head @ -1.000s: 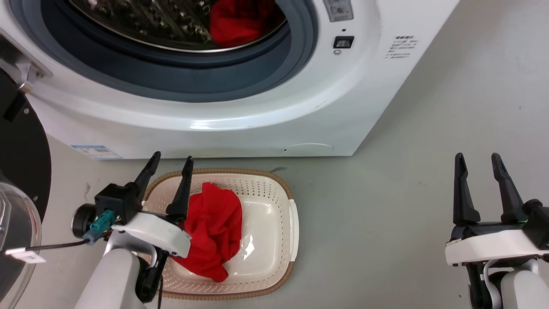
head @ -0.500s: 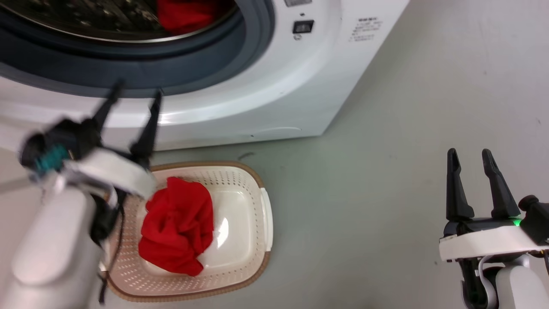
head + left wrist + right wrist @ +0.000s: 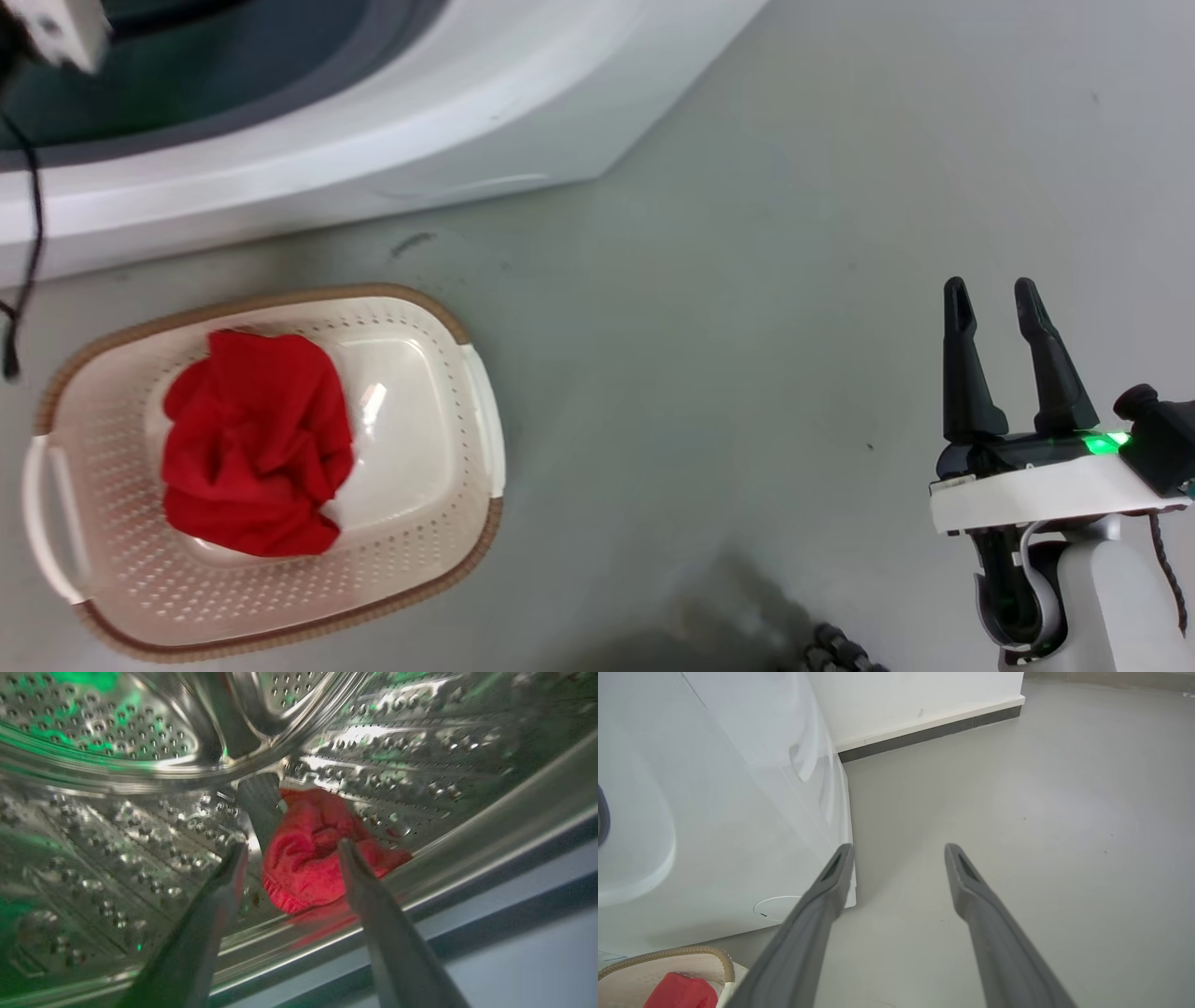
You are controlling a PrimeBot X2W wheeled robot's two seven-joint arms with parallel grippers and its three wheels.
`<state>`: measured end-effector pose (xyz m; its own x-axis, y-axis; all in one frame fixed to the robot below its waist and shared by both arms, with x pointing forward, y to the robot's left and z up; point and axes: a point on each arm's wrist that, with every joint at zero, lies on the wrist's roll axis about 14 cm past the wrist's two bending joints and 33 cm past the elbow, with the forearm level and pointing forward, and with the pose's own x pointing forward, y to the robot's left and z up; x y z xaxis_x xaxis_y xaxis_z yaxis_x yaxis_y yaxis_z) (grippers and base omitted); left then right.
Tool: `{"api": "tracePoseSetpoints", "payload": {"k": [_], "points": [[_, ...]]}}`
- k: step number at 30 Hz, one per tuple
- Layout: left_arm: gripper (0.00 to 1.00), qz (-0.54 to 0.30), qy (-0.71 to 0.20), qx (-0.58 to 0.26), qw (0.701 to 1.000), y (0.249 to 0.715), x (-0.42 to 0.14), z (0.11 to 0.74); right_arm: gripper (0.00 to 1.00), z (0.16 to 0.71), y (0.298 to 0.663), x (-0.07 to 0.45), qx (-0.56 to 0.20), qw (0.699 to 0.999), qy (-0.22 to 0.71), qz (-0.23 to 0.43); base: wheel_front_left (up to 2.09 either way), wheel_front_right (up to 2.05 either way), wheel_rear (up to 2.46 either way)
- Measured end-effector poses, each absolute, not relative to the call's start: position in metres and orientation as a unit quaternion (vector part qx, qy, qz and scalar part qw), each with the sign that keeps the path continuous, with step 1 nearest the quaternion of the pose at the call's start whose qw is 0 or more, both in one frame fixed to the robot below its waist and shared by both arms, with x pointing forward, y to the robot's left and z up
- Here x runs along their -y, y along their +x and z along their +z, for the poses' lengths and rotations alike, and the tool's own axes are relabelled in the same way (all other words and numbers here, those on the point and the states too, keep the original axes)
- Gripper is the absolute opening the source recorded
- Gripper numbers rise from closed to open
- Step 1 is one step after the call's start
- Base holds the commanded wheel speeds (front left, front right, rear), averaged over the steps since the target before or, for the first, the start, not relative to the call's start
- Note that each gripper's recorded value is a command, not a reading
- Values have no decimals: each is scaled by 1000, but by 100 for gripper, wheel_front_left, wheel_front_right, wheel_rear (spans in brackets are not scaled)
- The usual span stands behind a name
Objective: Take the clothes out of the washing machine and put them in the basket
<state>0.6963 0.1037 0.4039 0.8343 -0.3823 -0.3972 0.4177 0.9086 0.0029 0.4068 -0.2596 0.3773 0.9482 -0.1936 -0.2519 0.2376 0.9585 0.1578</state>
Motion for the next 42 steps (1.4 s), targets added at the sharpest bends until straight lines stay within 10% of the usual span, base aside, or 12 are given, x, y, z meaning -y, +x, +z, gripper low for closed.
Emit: {"api": "tracePoseSetpoints", "payload": {"k": [27, 28, 29, 42], "points": [[100, -153, 14, -450, 880, 749, -88, 270, 100, 330, 375, 280, -203, 962, 88, -160, 0, 0, 0], [68, -154, 16, -449, 880, 750, -88, 270, 100, 329, 375, 280, -204, 962, 89, -161, 0, 0, 0], [0, -155, 18, -449, 880, 750, -88, 269, 100, 328, 375, 280, -204, 962, 89, -161, 0, 0, 0], [0, -162, 29, -397, 903, 753, -97, 289, 100, 334, 388, 286, -187, 967, 75, -156, 0, 0, 0]]}}
